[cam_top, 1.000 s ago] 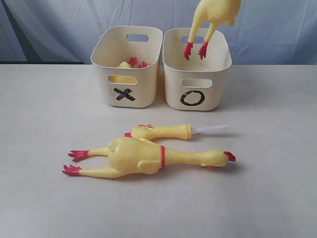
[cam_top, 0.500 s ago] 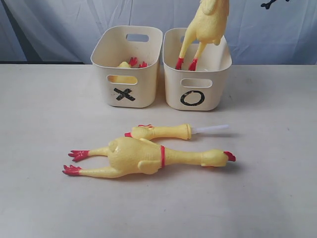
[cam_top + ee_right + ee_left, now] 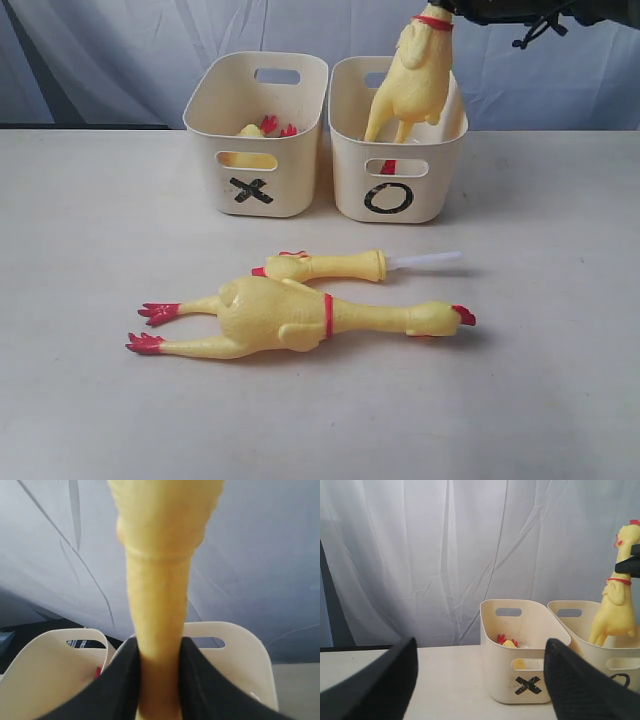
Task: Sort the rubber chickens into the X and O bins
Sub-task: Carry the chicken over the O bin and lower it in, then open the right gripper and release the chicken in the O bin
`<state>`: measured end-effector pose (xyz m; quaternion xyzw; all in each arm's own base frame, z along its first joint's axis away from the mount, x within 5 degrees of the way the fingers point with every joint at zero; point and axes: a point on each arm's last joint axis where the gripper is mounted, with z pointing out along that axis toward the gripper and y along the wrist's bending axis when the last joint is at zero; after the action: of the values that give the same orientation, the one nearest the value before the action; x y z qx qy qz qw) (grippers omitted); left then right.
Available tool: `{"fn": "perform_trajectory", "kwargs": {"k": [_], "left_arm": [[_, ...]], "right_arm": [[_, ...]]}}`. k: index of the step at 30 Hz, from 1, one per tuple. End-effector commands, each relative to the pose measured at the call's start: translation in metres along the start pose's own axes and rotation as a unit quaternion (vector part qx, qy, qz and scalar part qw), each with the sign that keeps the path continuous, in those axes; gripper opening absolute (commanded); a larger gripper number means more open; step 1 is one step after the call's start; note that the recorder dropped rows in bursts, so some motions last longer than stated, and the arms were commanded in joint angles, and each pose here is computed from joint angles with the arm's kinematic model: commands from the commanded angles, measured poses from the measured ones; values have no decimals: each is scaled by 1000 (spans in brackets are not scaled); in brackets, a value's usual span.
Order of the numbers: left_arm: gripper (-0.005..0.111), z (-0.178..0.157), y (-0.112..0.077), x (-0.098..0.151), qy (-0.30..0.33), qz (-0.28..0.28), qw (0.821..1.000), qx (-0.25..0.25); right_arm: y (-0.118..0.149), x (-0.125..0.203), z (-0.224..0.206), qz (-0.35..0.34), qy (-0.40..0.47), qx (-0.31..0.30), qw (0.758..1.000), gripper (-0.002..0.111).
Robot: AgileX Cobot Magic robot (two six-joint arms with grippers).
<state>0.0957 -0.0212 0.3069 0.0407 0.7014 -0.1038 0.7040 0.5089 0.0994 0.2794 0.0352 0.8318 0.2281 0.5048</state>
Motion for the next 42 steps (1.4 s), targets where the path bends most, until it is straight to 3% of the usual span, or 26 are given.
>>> {"fn": "perform_trajectory", "kwargs": {"k": [1, 16, 31, 42], "left_arm": [[67, -1, 0, 1, 0, -1, 1000, -1], [67, -1, 0, 1, 0, -1, 1000, -1], [67, -5, 1, -1, -11, -3, 1000, 0], [67, -6, 2, -1, -13, -3, 1000, -3]], "right_arm": [[-5, 4, 5, 0, 12, 0, 1000, -1], [-7, 14, 10, 5, 40, -6, 999, -1], [7, 0, 5, 18, 43, -41, 998, -1], [-5, 22, 22, 20, 75, -33, 996, -1]]}}
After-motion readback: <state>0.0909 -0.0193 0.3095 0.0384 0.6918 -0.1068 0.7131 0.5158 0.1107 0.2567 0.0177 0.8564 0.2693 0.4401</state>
